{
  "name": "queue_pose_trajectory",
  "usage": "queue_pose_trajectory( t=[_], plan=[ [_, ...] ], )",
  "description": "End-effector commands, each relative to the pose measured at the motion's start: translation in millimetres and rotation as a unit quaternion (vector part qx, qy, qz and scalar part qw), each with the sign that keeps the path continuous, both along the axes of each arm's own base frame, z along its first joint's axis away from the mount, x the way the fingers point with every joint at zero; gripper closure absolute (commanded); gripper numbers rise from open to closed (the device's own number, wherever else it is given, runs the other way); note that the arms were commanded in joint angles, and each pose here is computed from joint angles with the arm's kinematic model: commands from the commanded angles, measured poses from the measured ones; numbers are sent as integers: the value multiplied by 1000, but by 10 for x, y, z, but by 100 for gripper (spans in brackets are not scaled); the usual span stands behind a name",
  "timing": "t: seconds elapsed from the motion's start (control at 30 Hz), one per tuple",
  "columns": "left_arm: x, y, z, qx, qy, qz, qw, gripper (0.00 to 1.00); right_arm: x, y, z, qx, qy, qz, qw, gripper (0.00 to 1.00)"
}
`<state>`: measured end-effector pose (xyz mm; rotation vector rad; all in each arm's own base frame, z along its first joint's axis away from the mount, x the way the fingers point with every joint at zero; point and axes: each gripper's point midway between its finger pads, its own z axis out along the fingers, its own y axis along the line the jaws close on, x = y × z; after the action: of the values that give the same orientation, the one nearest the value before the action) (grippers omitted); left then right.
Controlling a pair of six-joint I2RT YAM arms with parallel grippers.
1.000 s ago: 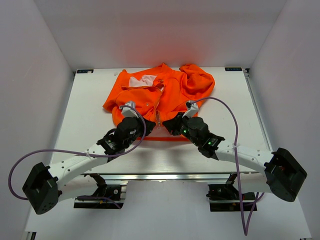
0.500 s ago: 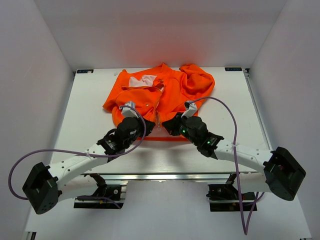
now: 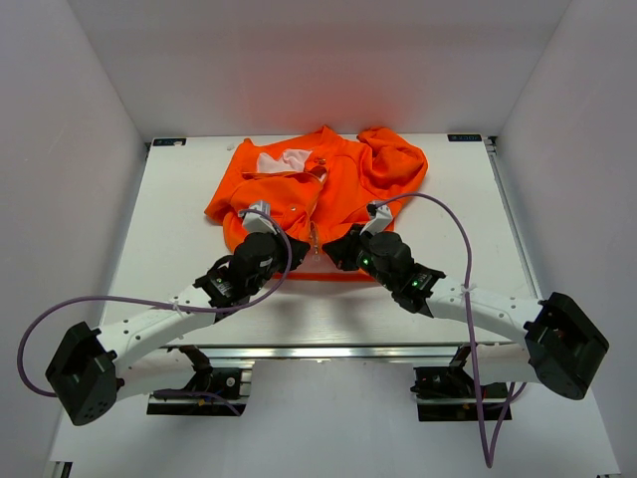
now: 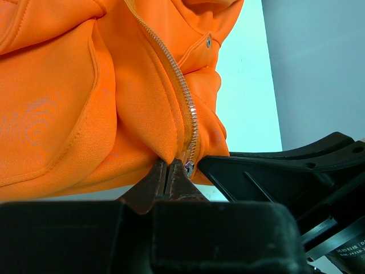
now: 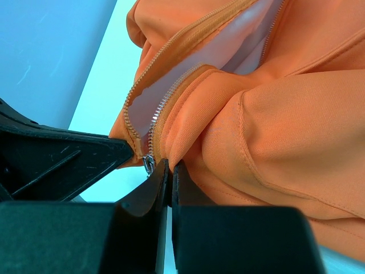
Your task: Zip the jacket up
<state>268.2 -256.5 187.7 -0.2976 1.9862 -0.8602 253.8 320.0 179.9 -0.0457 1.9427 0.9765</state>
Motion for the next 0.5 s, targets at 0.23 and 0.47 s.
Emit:
queue_pose_trajectory(
  t=[0.23,0.47],
  plan=[
    [15,-87,202,-17,-15,-10,1000,100,72,100,315,35,-25,-6,999,100],
    [8,-101,175,-13,-11,-12,1000,100,69,115,313,35,-20,-5,999,100]
  ],
)
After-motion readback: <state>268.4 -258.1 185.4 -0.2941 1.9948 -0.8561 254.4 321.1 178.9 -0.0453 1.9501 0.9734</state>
